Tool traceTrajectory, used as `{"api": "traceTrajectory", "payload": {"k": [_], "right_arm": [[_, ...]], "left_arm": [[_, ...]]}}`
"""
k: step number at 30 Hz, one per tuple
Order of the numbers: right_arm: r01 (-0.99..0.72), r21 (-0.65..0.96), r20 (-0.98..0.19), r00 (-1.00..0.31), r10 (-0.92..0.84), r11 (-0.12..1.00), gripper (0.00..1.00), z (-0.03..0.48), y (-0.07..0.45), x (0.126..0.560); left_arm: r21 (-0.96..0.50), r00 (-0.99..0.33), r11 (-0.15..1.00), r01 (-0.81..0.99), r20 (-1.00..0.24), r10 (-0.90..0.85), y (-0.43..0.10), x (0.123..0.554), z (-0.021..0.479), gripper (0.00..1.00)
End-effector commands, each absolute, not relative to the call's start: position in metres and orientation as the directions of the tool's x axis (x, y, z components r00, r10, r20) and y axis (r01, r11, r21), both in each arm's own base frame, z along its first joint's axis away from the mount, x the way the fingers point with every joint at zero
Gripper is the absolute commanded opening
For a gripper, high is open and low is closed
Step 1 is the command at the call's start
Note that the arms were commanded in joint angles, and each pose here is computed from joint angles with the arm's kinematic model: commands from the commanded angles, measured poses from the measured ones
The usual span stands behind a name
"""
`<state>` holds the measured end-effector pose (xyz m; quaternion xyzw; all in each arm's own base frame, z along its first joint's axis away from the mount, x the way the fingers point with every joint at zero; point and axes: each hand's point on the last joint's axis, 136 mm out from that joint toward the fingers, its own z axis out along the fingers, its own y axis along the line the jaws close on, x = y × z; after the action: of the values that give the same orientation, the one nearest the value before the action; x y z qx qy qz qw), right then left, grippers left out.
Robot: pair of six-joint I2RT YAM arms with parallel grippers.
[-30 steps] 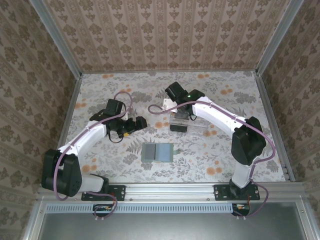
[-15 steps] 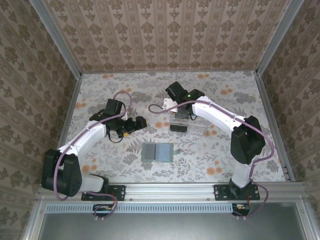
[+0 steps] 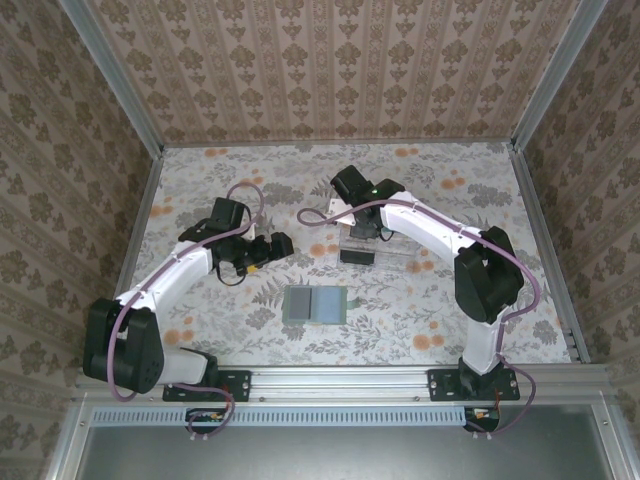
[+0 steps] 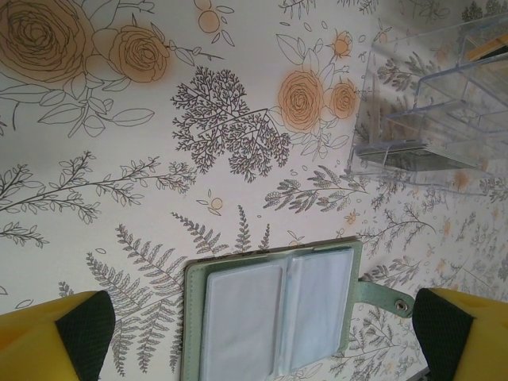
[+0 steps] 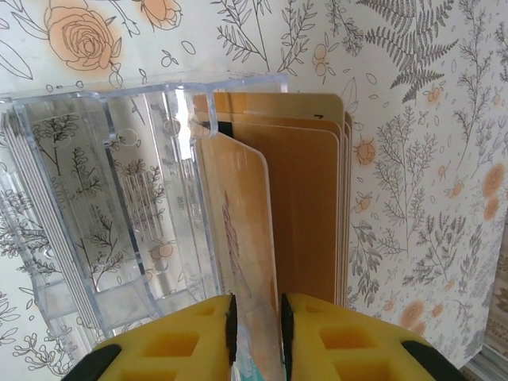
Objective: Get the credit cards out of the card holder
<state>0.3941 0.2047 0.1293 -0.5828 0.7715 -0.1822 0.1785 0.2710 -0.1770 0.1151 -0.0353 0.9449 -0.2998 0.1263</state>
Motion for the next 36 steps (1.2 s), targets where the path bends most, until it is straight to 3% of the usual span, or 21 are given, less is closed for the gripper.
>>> {"api": "traceTrajectory", "payload": {"k": [1,19,25,28,36], "right_arm": [[-0.790,-0.542,-0.093,-0.283,-0.955,0.287,0.32,0.149,0.203,0.404],[-0.706,-0.634,-0.088,-0.341,-0.936,0.316,0.39,0.156,0.191,0.425],[-0.687,-0.610,-0.180,-0.363,-0.914,0.394,0.42,0.173,0.196,0.420],[-0.662,-0.572,-0.283,-0.395,-0.874,0.484,0.43,0.193,0.200,0.411],[-0.646,-0.275,-0.552,-0.501,-0.667,0.712,0.35,0.220,0.223,0.356]], "left_arm": [[-0.586,-0.967,0.810,0.018,-0.217,-0.135,-0.177,0.272,0.115,1.00],[-0.589,-0.969,0.808,0.014,-0.209,-0.135,-0.178,0.271,0.113,1.00],[-0.591,-0.969,0.807,0.010,-0.204,-0.137,-0.178,0.269,0.112,1.00],[-0.596,-0.971,0.803,-0.007,-0.186,-0.147,-0.177,0.266,0.109,0.99],[-0.612,-0.979,0.790,-0.048,-0.129,-0.159,-0.185,0.247,0.093,0.91]]}}
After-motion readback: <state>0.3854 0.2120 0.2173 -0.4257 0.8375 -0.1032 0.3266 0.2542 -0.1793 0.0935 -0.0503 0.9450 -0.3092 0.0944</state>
